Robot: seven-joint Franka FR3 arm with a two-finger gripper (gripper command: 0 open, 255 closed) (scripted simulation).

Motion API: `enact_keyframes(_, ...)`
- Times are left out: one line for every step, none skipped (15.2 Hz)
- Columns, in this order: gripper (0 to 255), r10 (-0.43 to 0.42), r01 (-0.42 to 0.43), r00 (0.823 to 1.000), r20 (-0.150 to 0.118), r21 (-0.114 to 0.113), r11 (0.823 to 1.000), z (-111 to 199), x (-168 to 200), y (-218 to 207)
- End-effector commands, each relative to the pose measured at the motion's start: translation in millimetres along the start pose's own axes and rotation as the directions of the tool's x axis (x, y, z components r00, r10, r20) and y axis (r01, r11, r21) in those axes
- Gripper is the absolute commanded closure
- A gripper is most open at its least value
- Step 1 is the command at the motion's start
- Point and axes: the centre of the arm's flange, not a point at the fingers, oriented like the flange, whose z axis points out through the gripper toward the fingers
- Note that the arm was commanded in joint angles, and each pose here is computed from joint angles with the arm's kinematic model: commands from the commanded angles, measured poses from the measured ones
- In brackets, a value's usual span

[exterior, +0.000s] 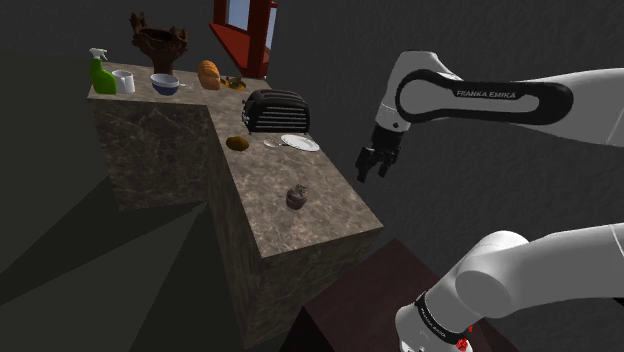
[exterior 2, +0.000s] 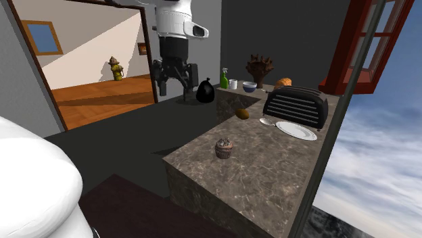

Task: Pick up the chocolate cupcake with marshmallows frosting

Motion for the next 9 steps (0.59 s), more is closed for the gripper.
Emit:
enact_keyframes(0,0.015,-0.015,1.000,-0.004,0.007,1.000,15.5,21.9,1.9)
enact_keyframes(0,0.022,-0.022,1.000,-0.006,0.011,1.000,23.0,32.5,2.9)
enact_keyframes(0,0.029,-0.029,1.000,-0.007,0.014,0.999,30.4,43.2,4.0)
enact_keyframes(0,0.036,-0.036,0.999,-0.008,0.018,0.999,37.9,53.9,5.1)
enact_keyframes(0,0.043,-0.043,0.999,-0.009,0.021,0.999,45.4,64.5,6.3)
enact_keyframes(0,0.050,-0.050,0.999,-0.010,0.025,0.998,52.8,75.2,7.5)
enact_keyframes(0,0.057,-0.057,0.998,-0.012,0.028,0.998,60.2,85.8,8.8)
enact_keyframes(0,0.064,-0.064,0.998,-0.013,0.032,0.997,67.7,96.5,10.1)
enact_keyframes(0,0.071,-0.071,0.997,-0.014,0.036,0.997,75.1,107.2,11.5)
